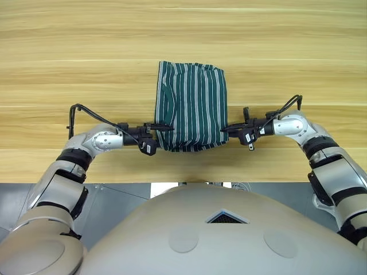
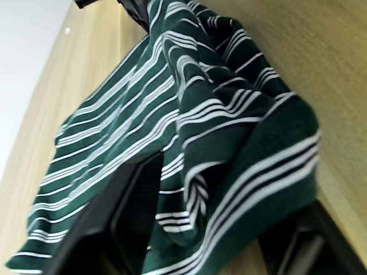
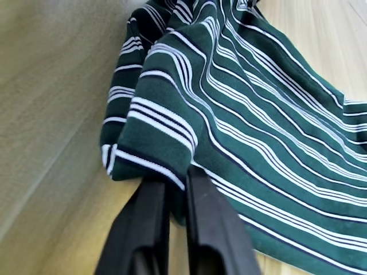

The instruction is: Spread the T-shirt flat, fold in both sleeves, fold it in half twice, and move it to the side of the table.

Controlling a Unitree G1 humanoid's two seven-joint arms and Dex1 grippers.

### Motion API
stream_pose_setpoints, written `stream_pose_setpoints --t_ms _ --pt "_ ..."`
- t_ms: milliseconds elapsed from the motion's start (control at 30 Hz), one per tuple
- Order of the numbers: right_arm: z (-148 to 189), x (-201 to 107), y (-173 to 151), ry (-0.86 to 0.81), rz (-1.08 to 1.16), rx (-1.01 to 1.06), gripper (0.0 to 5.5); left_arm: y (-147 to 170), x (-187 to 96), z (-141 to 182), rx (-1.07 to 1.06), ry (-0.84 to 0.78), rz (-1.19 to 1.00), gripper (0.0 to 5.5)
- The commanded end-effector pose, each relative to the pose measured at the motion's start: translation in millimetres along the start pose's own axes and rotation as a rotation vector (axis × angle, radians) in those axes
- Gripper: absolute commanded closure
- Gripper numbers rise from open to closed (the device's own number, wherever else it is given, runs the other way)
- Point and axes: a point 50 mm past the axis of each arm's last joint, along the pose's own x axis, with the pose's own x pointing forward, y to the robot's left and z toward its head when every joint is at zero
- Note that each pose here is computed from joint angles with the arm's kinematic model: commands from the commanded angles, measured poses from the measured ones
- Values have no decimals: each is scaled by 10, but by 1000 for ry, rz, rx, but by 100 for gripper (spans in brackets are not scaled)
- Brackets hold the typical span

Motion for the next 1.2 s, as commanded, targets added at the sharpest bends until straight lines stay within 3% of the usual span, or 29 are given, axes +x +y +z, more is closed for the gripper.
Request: stream_pose_setpoints --t_ms 33,400,533,733,833,1000,1200 --pt "10 1 -87 -4 4 -35 544 -63 14 -56 -44 36 -59 377" --pt "22 27 -123 -21 -15 -42 544 -111 31 15 -124 -32 -66 550" --pt "40 -20 -118 -51 -21 -27 545 -62 -10 96 -222 -92 -20 550" --pt "219 -392 59 -287 59 277 545 177 -302 334 -443 -228 182 550" --pt "266 -553 64 -372 93 409 545 69 -285 382 -578 -234 172 550" --pt "182 -545 -46 -376 81 520 545 76 -226 364 -709 -207 140 550" --pt "-27 -491 -329 -371 27 730 546 506 -52 191 -854 -219 178 550"
